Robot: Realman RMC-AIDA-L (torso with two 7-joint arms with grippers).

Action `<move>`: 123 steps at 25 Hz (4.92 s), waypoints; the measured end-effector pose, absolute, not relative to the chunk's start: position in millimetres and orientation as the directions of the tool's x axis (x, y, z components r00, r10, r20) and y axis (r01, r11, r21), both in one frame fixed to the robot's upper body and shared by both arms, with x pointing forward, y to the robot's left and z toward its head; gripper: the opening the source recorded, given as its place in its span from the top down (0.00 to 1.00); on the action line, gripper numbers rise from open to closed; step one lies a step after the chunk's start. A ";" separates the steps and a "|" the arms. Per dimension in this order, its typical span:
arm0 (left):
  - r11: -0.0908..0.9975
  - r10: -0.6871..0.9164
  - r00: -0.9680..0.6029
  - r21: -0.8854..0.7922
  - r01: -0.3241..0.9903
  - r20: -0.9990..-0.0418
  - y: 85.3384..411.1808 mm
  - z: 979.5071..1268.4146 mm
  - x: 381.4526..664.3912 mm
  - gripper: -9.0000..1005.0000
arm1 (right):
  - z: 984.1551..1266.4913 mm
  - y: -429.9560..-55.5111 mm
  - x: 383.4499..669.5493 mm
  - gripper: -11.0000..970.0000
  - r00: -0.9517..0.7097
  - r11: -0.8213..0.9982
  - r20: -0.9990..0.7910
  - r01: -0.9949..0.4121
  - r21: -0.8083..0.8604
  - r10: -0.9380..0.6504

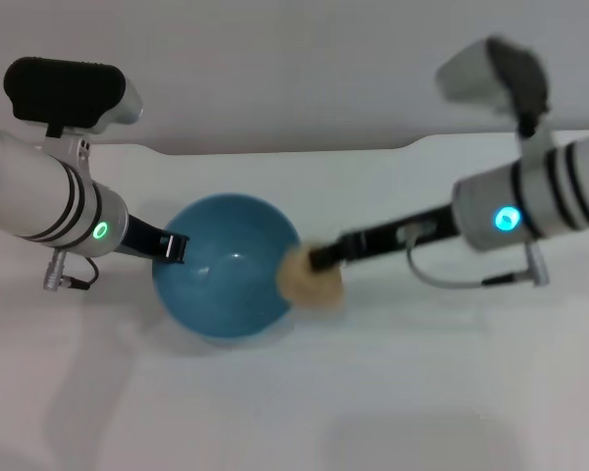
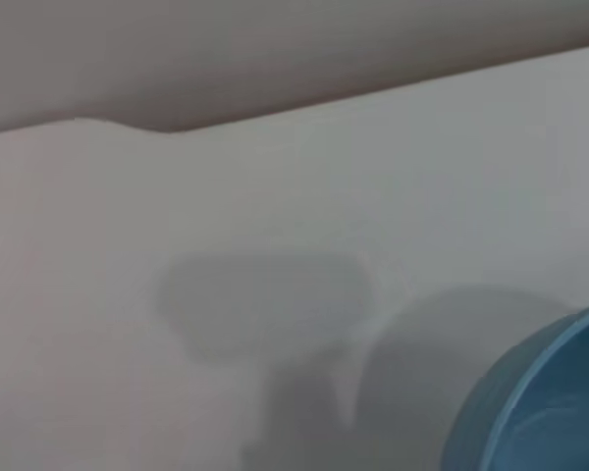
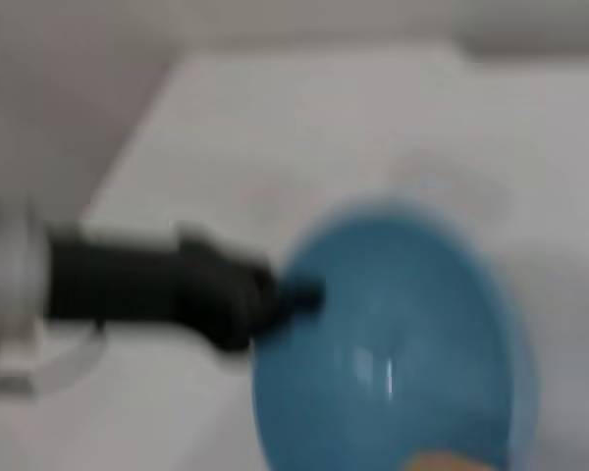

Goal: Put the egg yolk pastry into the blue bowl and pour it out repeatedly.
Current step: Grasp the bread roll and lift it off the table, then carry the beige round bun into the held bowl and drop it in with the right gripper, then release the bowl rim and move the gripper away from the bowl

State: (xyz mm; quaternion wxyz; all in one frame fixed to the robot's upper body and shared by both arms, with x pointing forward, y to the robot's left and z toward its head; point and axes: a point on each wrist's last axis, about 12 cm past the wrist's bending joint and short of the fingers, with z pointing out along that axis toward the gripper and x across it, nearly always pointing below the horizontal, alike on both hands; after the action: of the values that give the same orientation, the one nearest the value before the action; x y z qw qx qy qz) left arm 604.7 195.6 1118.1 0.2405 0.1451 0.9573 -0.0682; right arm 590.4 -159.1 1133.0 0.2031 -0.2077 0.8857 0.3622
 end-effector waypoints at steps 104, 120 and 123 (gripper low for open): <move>0.862 0.414 -0.862 -0.179 0.475 -0.294 126.4 1112.9 580.8 0.69 | 1091.3 -258.3 594.6 0.69 -0.655 0.817 -0.740 -0.338 0.467 0.152; 0.888 0.138 -0.716 -0.235 0.395 -0.684 168.1 1145.0 601.2 0.40 | 1083.9 -269.6 590.9 0.69 -0.661 0.833 -0.729 -0.294 0.469 0.177; 0.905 0.023 -0.626 -0.249 0.344 -0.780 188.6 1140.5 599.8 0.40 | 1078.3 -274.5 590.1 0.69 -0.646 0.856 -0.747 -0.286 0.430 0.160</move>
State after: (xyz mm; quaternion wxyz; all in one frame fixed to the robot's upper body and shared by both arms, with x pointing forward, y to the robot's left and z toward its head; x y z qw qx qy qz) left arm 599.8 188.6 1140.5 0.4198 0.1043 0.8811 -0.1912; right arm 590.1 -274.5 1078.3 0.4193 -0.0362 0.8673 0.2657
